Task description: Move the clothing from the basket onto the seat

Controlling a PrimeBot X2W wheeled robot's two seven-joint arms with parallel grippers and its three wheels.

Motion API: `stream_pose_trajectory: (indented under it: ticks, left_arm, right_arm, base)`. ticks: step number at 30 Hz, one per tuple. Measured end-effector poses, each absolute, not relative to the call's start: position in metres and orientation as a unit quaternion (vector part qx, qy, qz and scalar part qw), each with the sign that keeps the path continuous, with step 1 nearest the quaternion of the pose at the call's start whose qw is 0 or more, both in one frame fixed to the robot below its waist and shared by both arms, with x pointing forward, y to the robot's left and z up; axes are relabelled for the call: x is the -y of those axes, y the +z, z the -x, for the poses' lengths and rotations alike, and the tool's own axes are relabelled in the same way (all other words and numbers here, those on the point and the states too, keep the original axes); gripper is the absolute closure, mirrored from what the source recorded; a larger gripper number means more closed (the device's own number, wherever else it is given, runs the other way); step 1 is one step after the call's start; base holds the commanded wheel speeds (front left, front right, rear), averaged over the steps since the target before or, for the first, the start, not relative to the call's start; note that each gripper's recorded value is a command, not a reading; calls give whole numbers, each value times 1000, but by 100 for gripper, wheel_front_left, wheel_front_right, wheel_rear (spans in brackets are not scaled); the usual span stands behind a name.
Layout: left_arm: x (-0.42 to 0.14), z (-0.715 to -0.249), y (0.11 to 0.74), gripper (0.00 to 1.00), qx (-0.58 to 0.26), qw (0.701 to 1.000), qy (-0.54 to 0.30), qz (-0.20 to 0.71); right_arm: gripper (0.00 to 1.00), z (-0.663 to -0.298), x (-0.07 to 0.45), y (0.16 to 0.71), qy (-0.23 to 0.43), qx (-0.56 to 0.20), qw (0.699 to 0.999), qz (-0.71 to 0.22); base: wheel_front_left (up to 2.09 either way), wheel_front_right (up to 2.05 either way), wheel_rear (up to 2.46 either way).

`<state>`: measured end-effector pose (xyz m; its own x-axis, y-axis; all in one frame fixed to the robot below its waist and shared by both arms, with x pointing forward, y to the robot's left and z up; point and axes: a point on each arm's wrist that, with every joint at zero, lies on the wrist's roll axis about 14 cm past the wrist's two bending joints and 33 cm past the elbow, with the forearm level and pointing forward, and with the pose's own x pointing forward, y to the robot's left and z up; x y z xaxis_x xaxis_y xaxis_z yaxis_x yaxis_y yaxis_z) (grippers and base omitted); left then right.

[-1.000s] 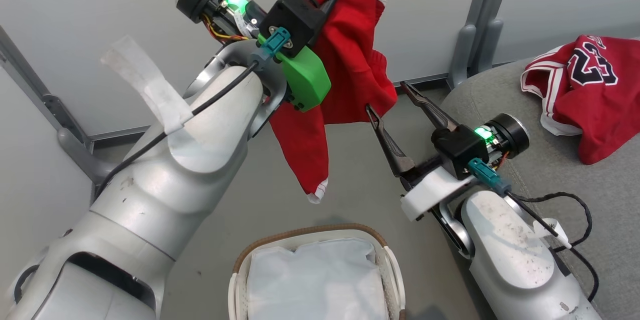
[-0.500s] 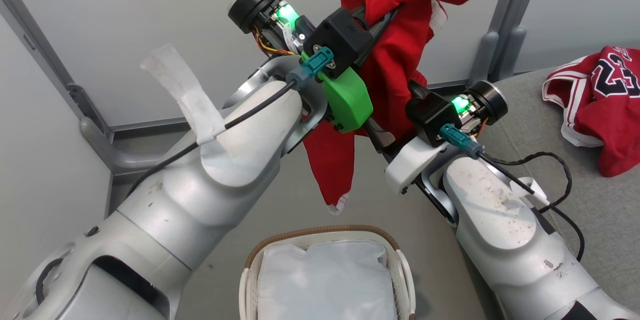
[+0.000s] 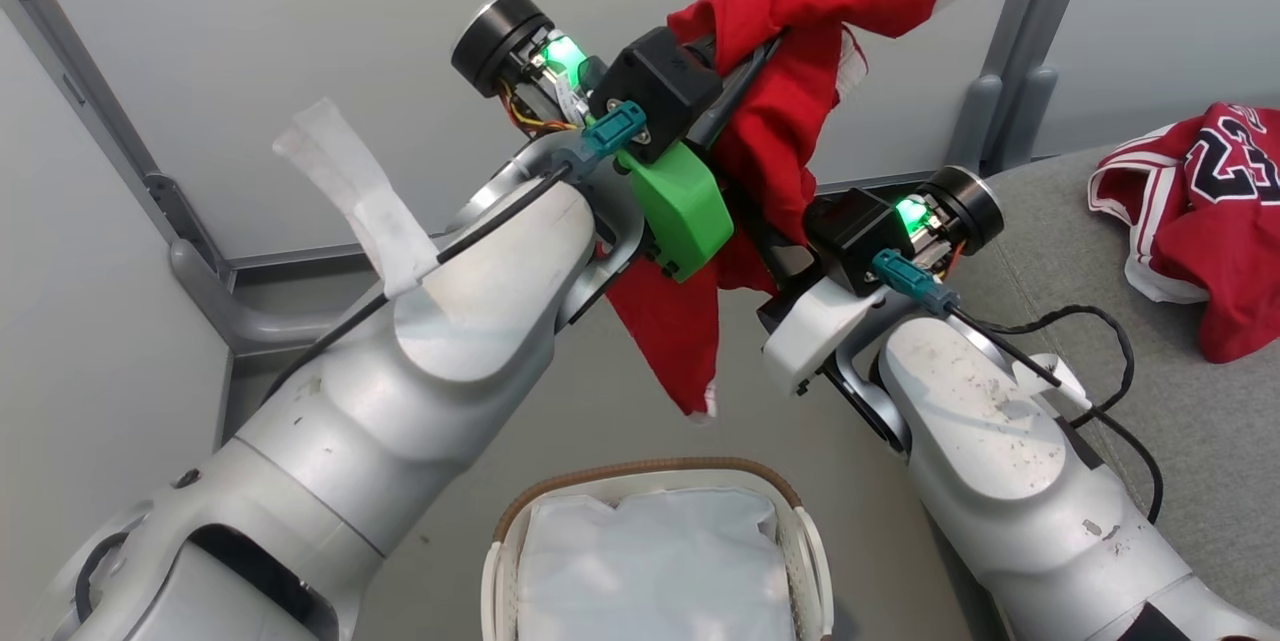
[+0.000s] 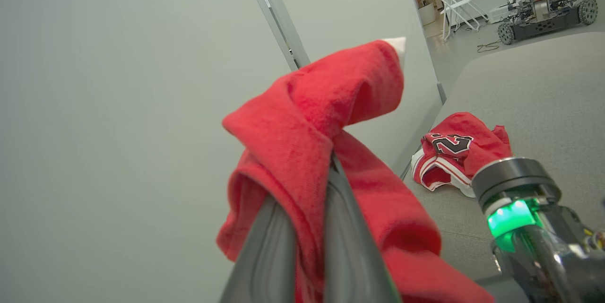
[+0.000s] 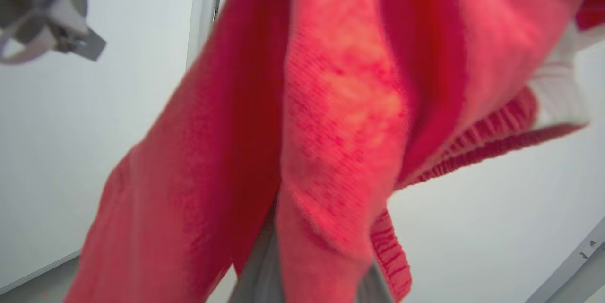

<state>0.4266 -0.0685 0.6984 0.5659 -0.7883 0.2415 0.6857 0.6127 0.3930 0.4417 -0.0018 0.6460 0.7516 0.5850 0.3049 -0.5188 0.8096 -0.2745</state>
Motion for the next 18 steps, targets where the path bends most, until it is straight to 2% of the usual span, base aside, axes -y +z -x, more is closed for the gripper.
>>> stream_pose_trajectory:
  ticks: [16, 17, 18]
  left_arm:
    - [48, -441, 676, 100, 162, 900, -394, -92]
    - [46, -442, 674, 75, 159, 902, -392, -86]
    - [45, -442, 671, 66, 155, 904, -391, -81]
  right_arm:
    - [100, -444, 8, 642, 288, 184, 936, 82]
    - [100, -445, 8, 642, 287, 183, 937, 82]
    - [100, -446, 9, 642, 286, 182, 937, 81]
  base:
    - [0, 0, 0]
    - [0, 0, 0]
    - [0, 0, 0]
